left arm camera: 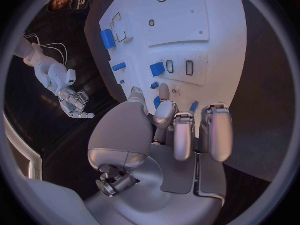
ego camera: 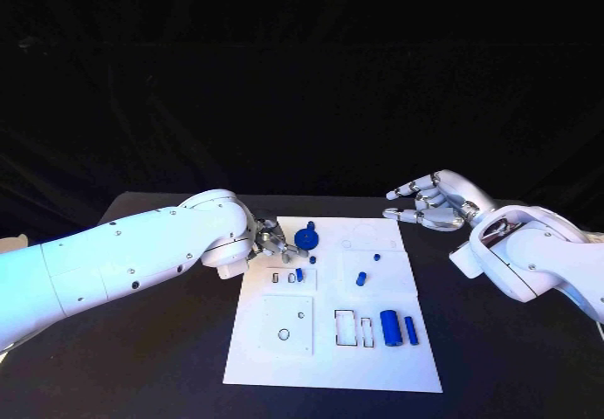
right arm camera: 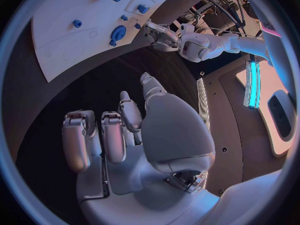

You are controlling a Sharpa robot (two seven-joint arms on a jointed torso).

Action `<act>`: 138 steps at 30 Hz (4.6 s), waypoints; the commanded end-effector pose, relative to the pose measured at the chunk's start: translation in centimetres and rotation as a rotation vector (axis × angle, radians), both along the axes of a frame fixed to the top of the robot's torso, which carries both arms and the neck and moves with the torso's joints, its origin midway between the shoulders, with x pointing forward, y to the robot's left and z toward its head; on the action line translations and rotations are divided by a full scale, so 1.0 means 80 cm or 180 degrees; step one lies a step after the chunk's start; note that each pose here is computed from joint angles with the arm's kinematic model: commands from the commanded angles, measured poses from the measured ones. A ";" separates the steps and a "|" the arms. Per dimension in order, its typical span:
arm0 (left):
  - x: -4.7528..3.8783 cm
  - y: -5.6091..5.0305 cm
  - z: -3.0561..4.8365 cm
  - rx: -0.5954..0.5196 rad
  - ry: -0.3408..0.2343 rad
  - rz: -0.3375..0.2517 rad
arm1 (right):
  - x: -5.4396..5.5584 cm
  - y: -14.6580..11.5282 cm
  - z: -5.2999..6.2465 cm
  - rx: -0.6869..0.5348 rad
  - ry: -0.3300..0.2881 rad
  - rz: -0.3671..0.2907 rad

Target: Assemble the parts on the task board

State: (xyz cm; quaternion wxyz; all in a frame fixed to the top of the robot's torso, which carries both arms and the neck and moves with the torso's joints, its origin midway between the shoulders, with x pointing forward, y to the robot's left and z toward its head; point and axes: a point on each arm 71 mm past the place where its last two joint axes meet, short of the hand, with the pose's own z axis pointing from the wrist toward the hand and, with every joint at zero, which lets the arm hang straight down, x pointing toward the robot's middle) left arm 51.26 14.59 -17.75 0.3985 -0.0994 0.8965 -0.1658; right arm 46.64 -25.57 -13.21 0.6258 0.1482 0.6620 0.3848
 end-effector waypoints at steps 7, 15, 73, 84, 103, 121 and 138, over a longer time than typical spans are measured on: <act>0.003 -0.011 -0.0038 0.0369 0.0060 -0.0249 | 0.001 0.000 -0.003 -0.0068 0.0025 0.0004; 0.008 -0.017 -0.0067 0.0397 0.0072 -0.0248 | 0.002 0.000 -0.003 -0.0068 0.0025 0.0005; 0.007 -0.038 -0.0272 0.0406 0.0272 -0.0355 | 0.005 0.005 -0.008 -0.0076 0.0057 0.0044; 0.007 -0.038 -0.0275 0.0391 0.0276 -0.0347 | 0.005 0.006 -0.008 -0.0075 0.0058 0.0054; 0.004 -0.041 -0.0278 0.0356 0.0319 -0.0376 | 0.006 0.008 -0.007 -0.0064 0.0033 0.0046; 0.000 -0.034 -0.0226 0.0106 0.0212 -0.0196 | 0.007 0.007 -0.008 -0.0073 0.0042 0.0052; -0.012 -0.022 -0.0174 0.0124 -0.0134 -0.0140 | 0.008 0.006 -0.009 -0.0144 0.0012 0.0095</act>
